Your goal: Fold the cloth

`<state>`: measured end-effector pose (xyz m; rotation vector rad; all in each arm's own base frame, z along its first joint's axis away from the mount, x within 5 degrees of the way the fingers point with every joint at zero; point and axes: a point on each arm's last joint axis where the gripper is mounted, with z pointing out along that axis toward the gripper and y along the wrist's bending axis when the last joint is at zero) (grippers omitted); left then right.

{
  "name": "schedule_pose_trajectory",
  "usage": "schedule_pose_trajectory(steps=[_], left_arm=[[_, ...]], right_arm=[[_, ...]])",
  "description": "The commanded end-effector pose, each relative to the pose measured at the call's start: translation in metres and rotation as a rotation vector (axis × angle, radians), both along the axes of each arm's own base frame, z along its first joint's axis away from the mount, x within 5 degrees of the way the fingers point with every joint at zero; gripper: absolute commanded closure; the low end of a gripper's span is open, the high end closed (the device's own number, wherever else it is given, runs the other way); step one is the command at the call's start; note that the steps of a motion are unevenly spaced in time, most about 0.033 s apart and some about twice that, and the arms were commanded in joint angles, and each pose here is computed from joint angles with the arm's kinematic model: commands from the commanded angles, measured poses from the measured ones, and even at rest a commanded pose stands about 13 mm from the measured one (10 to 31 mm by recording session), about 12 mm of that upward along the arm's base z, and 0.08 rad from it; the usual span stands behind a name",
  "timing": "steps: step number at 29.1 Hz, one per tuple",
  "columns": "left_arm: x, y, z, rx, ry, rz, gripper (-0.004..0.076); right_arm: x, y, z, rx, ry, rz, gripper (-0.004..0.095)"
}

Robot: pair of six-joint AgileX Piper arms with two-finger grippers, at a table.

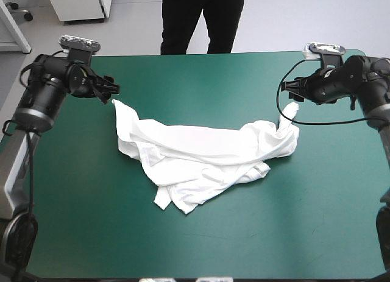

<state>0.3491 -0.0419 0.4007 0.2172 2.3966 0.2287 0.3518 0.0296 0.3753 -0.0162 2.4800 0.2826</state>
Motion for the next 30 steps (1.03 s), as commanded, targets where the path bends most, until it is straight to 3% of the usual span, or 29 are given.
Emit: schedule_pose_trajectory(steps=[1, 4, 7, 15, 30], left_arm=[[-0.041, 0.009, 0.056, -0.027, -0.179, 0.013, 0.0124], [-0.066, 0.009, 0.075, -0.095, -0.225, 0.004, 0.0169], [-0.062, 0.009, 0.065, -0.118, -0.157, 0.046, 0.0211], [-0.006, 0.026, 0.008, -0.208, 0.035, 0.142, 0.022], [0.068, 0.019, -0.103, -0.201, 0.267, 0.145, 0.0232]], right_arm=[[-0.042, -0.004, 0.058, 0.005, -0.167, -0.003, 0.0415], [-0.074, -0.004, 0.087, 0.008, -0.255, -0.001, 0.0418], [-0.088, -0.005, 0.097, 0.007, -0.285, 0.001, 0.0418], [-0.096, -0.006, 0.097, -0.004, -0.275, 0.003, 0.0418], [-0.095, -0.005, 0.097, -0.001, -0.282, 0.001, 0.0421]])
